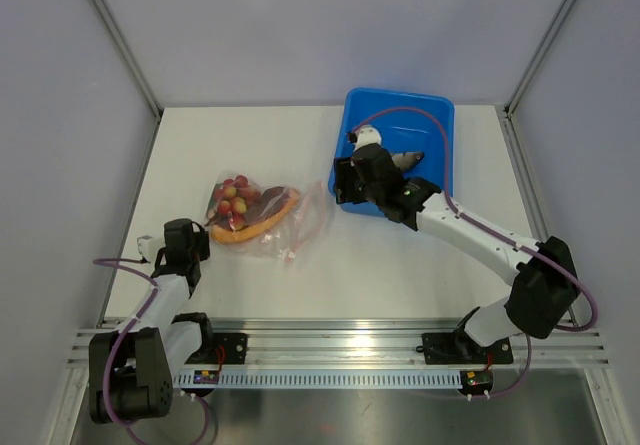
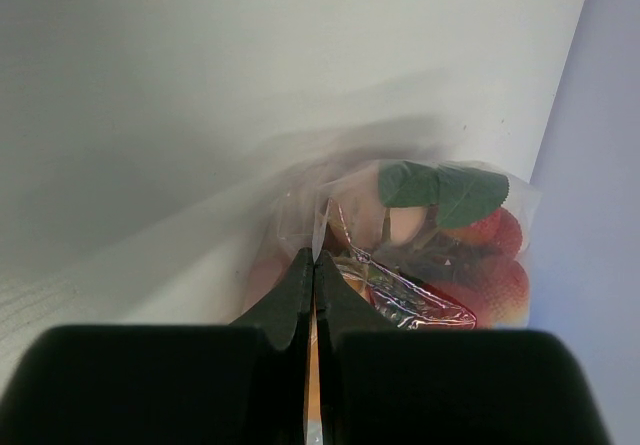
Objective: Open the zip-top bag and remove the fake food
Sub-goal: Place the fake vegetable at the center of the board, then adjust the zipper food storage bag at the center of the board.
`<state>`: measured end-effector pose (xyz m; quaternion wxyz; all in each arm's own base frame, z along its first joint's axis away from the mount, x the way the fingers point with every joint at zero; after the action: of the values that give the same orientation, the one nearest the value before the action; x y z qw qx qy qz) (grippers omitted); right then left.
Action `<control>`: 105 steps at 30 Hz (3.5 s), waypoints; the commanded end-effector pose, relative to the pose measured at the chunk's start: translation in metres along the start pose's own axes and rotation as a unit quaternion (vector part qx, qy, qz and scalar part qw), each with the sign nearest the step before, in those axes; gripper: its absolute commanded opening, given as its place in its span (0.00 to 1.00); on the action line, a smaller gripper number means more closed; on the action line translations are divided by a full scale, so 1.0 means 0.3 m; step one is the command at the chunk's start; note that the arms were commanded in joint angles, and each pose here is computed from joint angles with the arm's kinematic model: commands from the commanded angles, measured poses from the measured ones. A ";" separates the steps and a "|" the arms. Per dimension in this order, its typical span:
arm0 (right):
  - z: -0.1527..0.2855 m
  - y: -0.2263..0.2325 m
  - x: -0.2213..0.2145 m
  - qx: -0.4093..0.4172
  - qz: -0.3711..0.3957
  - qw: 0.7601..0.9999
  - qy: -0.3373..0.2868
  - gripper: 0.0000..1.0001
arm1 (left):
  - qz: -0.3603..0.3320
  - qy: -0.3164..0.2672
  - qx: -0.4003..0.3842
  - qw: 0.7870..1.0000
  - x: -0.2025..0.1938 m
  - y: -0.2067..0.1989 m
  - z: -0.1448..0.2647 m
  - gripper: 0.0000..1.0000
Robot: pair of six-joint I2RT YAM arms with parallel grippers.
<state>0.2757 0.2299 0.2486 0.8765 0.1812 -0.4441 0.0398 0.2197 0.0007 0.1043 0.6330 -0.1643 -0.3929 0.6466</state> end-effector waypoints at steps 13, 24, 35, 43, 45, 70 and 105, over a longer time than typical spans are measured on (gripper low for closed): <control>-0.095 0.229 -0.138 0.060 0.066 0.993 0.078 0.46 | 0.015 0.005 -0.029 0.999 0.004 -0.060 0.019 0.00; -0.218 0.308 -0.231 0.090 0.086 0.987 0.105 0.43 | 0.019 0.005 -0.032 0.999 0.005 -0.061 0.024 0.00; -0.280 0.346 -0.289 0.138 0.090 0.979 0.122 0.50 | 0.020 -0.002 -0.027 0.999 0.009 -0.055 0.030 0.00; -0.313 0.354 -0.309 0.136 0.077 0.981 0.118 0.63 | 0.020 -0.003 -0.024 1.000 0.008 -0.052 0.032 0.00; -0.322 0.357 -0.315 0.129 0.057 0.983 0.117 0.66 | 0.020 -0.004 -0.022 1.000 0.008 -0.051 0.032 0.00; -0.468 0.441 -0.329 0.140 -0.059 0.986 0.074 0.86 | 0.027 -0.037 0.020 0.999 0.032 -0.025 0.041 0.00; -0.219 0.420 -0.197 0.361 -0.116 0.924 -0.044 0.77 | 0.022 -0.049 0.026 0.998 0.040 -0.029 0.054 0.04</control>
<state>0.2618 0.3779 0.1667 0.7665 0.5078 -0.3837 0.0860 0.2061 0.0029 0.1122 0.6214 -0.1192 -0.3785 0.6755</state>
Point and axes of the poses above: each gripper's point midway between its finger pads, its own z axis back along the fingers, its own y axis along the line the jaws close on, x = y × z, the point moved 9 cm from there along z, back along the fingers, and after that the axes turned 6 degrees about -z, right-handed, at the moved point
